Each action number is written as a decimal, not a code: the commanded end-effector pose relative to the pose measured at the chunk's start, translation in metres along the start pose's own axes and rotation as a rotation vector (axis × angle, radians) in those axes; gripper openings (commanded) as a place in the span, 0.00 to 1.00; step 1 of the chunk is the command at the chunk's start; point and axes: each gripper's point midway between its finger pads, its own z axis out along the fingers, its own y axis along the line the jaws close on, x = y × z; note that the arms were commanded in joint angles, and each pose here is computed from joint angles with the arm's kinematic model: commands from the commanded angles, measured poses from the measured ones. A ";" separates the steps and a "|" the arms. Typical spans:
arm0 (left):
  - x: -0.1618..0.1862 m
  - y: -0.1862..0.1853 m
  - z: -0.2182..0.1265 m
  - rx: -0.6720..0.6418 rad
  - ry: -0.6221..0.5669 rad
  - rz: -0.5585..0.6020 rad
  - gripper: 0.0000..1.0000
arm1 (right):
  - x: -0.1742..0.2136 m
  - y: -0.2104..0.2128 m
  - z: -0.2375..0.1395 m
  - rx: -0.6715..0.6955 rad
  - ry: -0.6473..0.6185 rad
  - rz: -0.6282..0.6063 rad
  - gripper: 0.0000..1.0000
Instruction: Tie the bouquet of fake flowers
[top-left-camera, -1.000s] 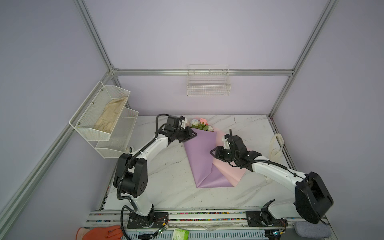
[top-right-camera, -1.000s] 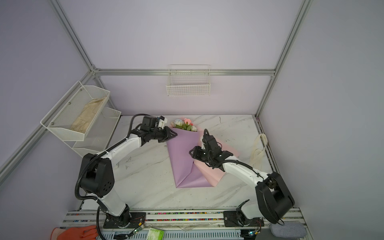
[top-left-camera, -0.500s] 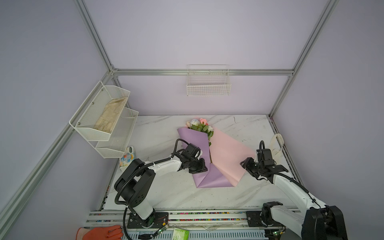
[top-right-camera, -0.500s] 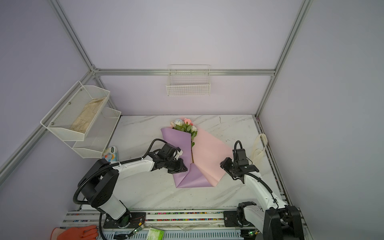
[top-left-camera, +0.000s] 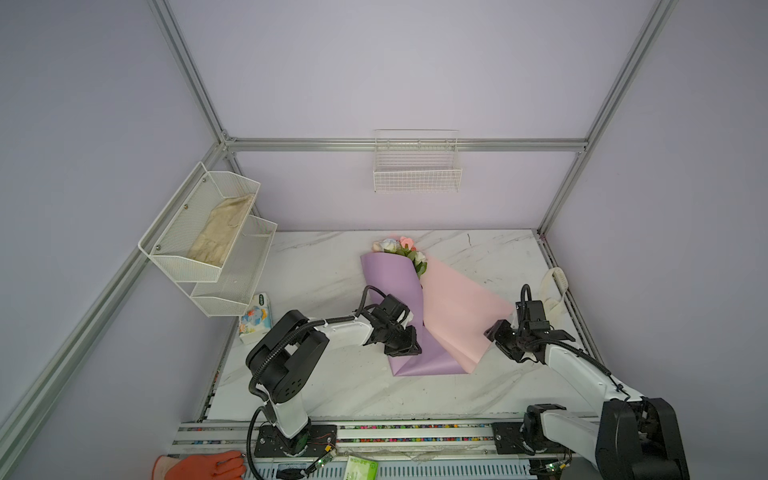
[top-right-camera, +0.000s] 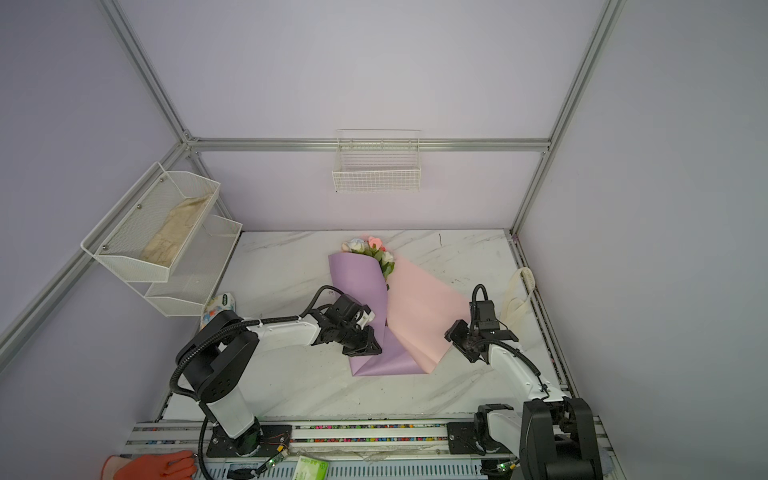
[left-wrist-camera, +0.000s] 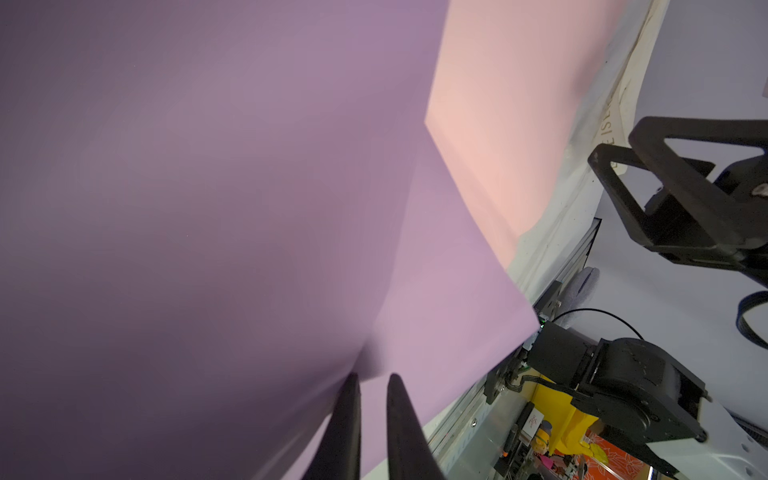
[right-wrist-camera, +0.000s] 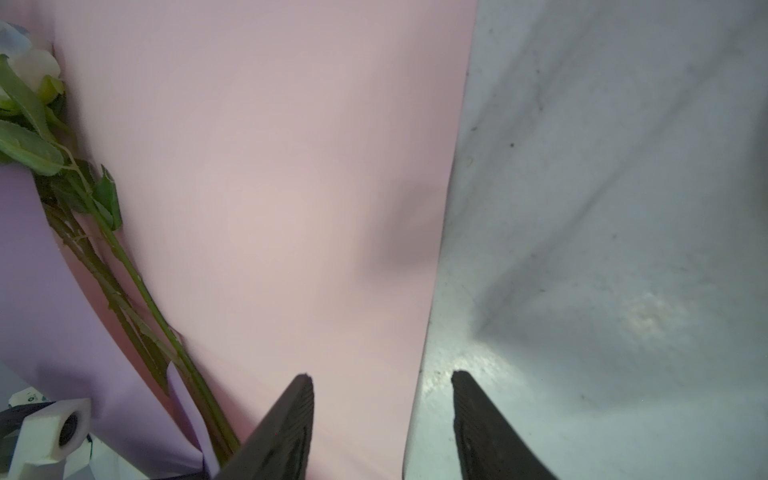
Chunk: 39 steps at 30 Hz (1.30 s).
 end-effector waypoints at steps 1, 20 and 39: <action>0.016 0.003 0.002 0.030 0.045 0.032 0.15 | 0.003 -0.007 0.005 0.018 0.015 -0.002 0.57; 0.038 -0.036 0.004 0.181 0.190 0.337 0.21 | -0.002 0.006 0.029 -0.041 0.060 -0.019 0.55; 0.015 -0.062 0.026 0.176 0.148 0.382 0.26 | 0.000 0.012 0.030 -0.103 0.047 -0.020 0.55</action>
